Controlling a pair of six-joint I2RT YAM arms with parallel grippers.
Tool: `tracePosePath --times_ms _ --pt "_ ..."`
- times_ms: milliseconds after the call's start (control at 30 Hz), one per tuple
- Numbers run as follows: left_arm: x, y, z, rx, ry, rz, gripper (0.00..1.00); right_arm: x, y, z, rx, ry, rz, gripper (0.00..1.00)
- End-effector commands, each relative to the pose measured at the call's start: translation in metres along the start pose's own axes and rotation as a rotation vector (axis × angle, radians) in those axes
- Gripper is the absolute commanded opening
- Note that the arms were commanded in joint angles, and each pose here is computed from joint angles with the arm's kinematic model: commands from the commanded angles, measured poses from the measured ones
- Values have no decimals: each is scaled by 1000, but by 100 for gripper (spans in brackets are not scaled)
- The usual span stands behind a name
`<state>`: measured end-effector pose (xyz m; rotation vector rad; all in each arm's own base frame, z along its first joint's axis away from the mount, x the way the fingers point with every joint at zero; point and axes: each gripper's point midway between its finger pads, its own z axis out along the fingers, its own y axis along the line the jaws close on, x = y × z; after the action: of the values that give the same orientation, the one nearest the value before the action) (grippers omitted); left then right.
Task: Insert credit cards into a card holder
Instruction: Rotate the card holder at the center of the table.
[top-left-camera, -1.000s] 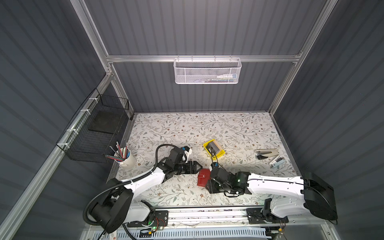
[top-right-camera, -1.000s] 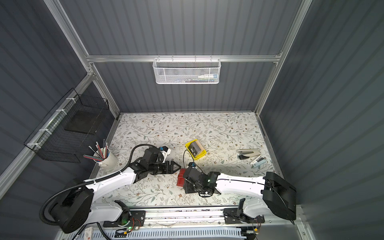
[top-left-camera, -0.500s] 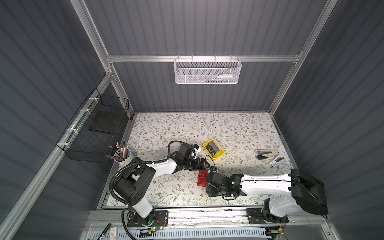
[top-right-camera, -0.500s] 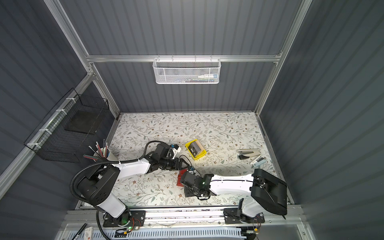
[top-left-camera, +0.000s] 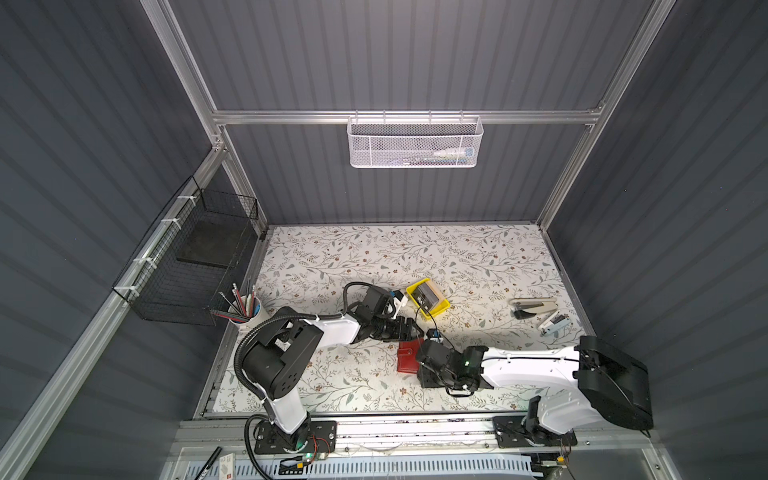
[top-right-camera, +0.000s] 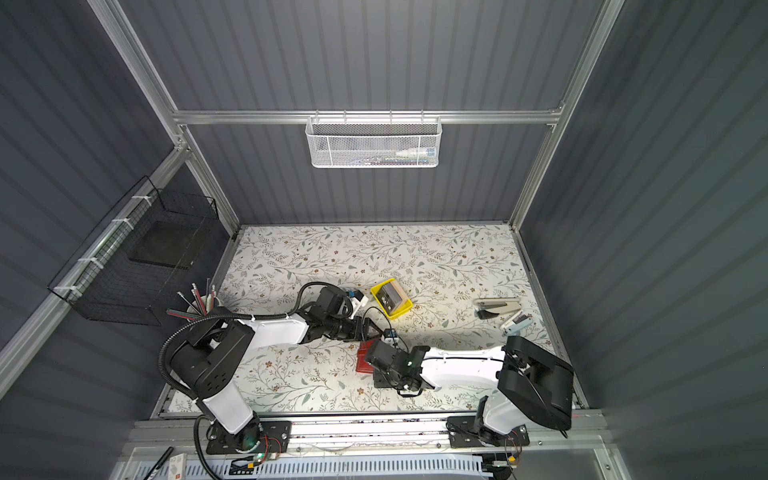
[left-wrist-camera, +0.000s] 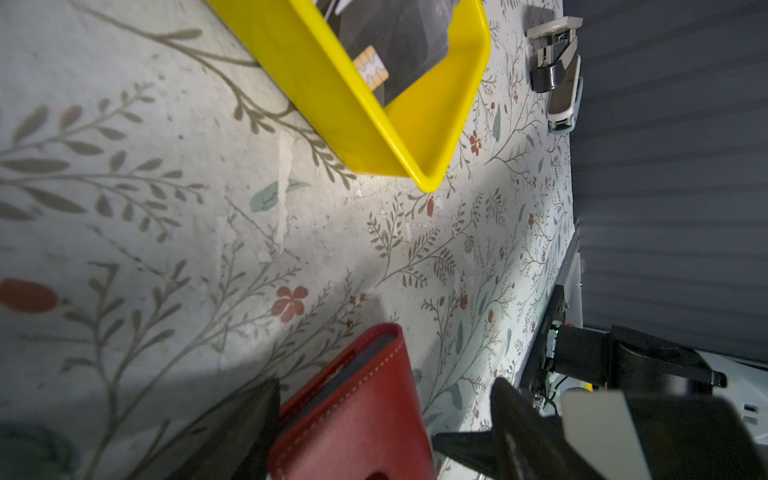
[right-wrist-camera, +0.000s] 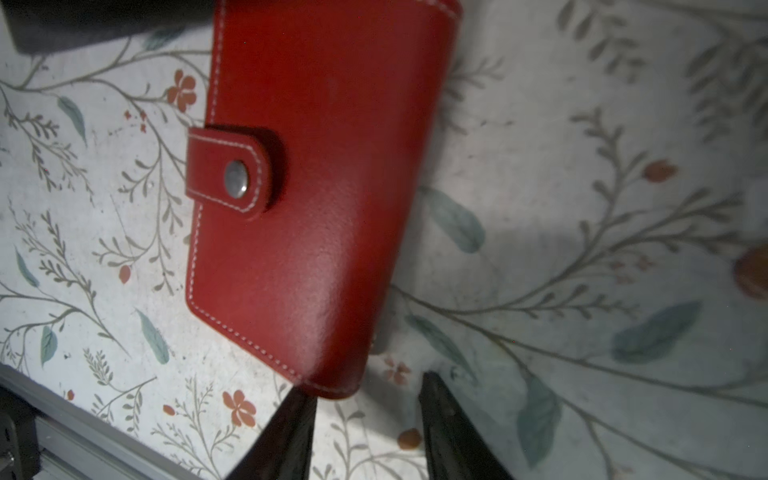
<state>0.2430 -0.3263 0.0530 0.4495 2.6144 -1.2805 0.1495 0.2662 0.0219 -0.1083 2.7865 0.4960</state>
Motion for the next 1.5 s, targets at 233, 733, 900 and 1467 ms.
tracePosePath --times_ms 233,733,900,1467 --pt "39 -26 -9 8 24 14 78 -51 -37 -5 -36 -96 163 45" --pt "79 -1 -33 -191 48 -31 88 -76 -53 -34 -78 -136 182 47" --pt "55 -11 -42 -210 46 50 87 -53 -28 -44 -179 -114 121 46" --pt "-8 -15 -1 -56 75 131 85 -24 2 -18 -315 -56 183 39"
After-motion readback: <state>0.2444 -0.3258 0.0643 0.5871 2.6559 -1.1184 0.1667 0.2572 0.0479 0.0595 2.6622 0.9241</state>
